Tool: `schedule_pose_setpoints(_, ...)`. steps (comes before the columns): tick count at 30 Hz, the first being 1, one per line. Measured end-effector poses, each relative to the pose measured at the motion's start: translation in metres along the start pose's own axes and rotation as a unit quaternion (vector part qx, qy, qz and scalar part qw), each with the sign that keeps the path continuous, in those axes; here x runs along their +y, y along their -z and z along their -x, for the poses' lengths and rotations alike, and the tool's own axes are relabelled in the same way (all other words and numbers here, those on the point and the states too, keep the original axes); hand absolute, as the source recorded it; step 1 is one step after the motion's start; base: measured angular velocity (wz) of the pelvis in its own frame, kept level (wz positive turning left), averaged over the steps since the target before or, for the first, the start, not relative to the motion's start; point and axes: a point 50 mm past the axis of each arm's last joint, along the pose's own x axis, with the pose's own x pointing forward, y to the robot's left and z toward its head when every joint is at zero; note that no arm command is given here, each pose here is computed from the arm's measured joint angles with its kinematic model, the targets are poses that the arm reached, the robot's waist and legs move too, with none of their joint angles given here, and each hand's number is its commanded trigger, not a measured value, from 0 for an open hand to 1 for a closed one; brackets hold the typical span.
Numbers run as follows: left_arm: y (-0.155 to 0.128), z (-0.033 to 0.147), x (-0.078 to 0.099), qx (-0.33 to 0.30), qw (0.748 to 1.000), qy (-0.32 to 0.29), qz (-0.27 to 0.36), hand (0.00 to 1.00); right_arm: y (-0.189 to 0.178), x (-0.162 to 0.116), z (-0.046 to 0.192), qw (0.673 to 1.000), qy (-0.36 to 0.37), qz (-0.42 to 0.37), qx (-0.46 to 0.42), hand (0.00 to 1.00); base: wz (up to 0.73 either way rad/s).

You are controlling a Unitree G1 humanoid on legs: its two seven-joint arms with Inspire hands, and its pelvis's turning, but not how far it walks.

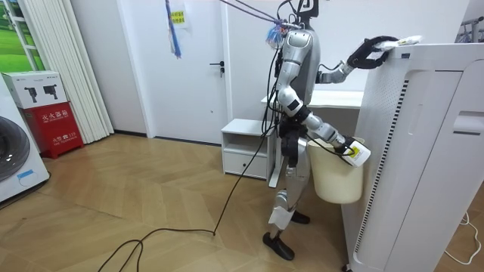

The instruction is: Pick garbage

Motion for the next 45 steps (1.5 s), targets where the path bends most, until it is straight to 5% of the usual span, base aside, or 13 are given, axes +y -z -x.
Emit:
schedule_pose_setpoints(11,0.004,-0.016,0.010,-0.009,0.998,-0.059,-0.007,1.00,-0.003,-0.001,0.000,1.000,0.001,0.000,-0.005,1.00,-0.03)
schedule_pose_setpoints(16,0.006,-0.023,0.017,0.037,0.992,-0.084,0.084,1.00,-0.003,-0.001,0.000,1.000,0.001,-0.001,-0.005,1.00,-0.01)
schedule_pose_setpoints(20,0.005,-0.031,0.022,0.107,0.956,-0.096,0.254,1.00,-0.006,-0.001,-0.002,1.000,-0.001,0.004,-0.009,1.00,0.01)
schedule_pose_setpoints(23,0.008,-0.035,0.026,0.152,0.897,-0.098,0.403,1.00,-0.006,-0.001,-0.002,1.000,-0.007,0.008,-0.010,1.00,0.01)
schedule_pose_setpoints(28,0.012,-0.039,0.023,0.165,0.756,-0.087,0.627,1.00,-0.010,0.002,-0.005,1.000,-0.019,0.007,-0.014,1.00,0.01)
schedule_pose_setpoints(31,0.000,-0.039,0.014,0.127,0.673,-0.035,0.728,1.00,-0.011,0.004,-0.007,1.000,-0.026,0.003,-0.012,1.00,0.08)
schedule_pose_setpoints(34,-0.027,-0.031,-0.012,0.124,0.556,0.065,0.820,1.00,-0.017,0.011,-0.013,0.999,-0.033,-0.009,-0.018,1.00,0.00)
schedule_pose_setpoints(37,-0.040,-0.018,-0.030,0.140,0.495,0.147,0.844,1.00,-0.025,0.017,-0.019,0.999,-0.047,-0.006,-0.028,1.00,-0.10)
schedule_pose_setpoints(45,-0.060,-0.017,-0.040,0.082,0.430,0.240,0.866,1.00,-0.024,0.026,-0.026,0.997,-0.076,0.001,-0.003,1.00,-0.13)
